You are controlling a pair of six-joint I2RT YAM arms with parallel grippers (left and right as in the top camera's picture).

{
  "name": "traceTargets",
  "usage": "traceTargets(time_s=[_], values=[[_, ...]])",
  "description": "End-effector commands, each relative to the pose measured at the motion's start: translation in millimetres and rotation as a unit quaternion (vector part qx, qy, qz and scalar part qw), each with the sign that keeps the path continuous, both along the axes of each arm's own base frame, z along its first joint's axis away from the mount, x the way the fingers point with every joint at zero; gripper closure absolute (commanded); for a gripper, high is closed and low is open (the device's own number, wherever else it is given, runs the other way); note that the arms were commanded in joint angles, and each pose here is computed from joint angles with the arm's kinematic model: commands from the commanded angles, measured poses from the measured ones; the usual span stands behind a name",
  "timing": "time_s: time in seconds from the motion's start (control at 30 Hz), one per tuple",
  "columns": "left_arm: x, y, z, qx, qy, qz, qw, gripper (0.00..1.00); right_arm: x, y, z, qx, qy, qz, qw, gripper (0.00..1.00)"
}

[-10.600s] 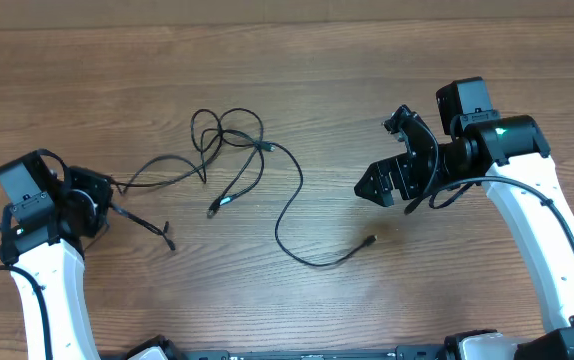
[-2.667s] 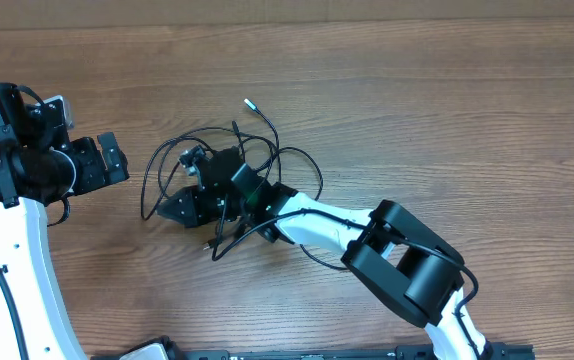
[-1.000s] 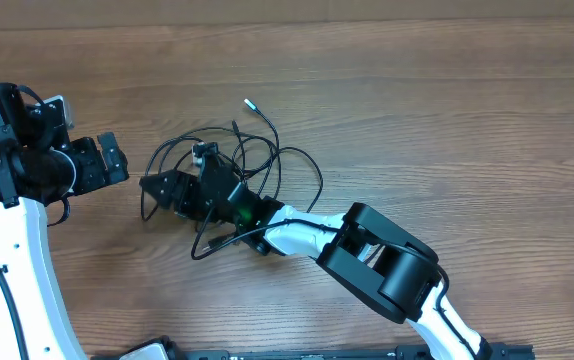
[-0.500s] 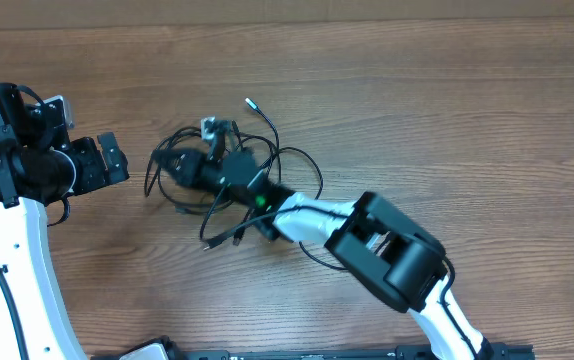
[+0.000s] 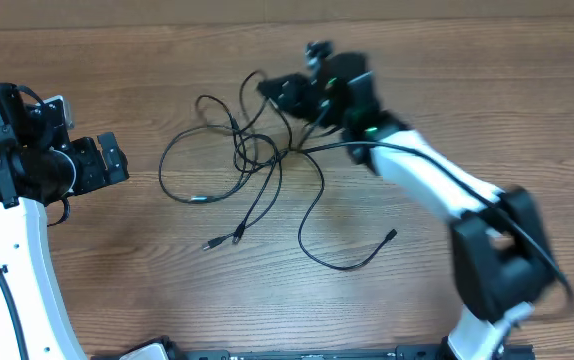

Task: Untangle cables
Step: 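Pull the grasped cable up and rightward off the table with the right gripper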

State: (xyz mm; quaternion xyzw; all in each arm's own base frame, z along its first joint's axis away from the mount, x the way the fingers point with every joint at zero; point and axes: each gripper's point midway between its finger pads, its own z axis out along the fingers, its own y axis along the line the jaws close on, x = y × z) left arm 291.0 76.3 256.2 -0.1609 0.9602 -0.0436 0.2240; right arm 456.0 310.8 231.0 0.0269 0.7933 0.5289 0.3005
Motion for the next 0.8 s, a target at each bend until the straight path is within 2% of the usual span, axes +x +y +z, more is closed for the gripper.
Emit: traceTargets(time_s=[0.0, 0.27, 0.43, 0.77], values=[[1, 0, 2, 0.001, -0.005, -0.009, 1.0, 0.01, -17, -38, 82, -0.015, -0.11, -0.003, 0.994, 0.96], [1, 0, 2, 0.001, -0.004, -0.009, 1.0, 0.01, -73, -125, 202, -0.018, -0.222, -0.061, 0.973, 0.96], [1, 0, 2, 0.001, -0.004, -0.009, 1.0, 0.0, -110, -160, 277, -0.004, -0.305, -0.094, 0.948, 0.96], [1, 0, 2, 0.001, -0.004, -0.009, 1.0, 0.0, -136, -199, 359, -0.004, -0.396, -0.148, 0.906, 0.96]])
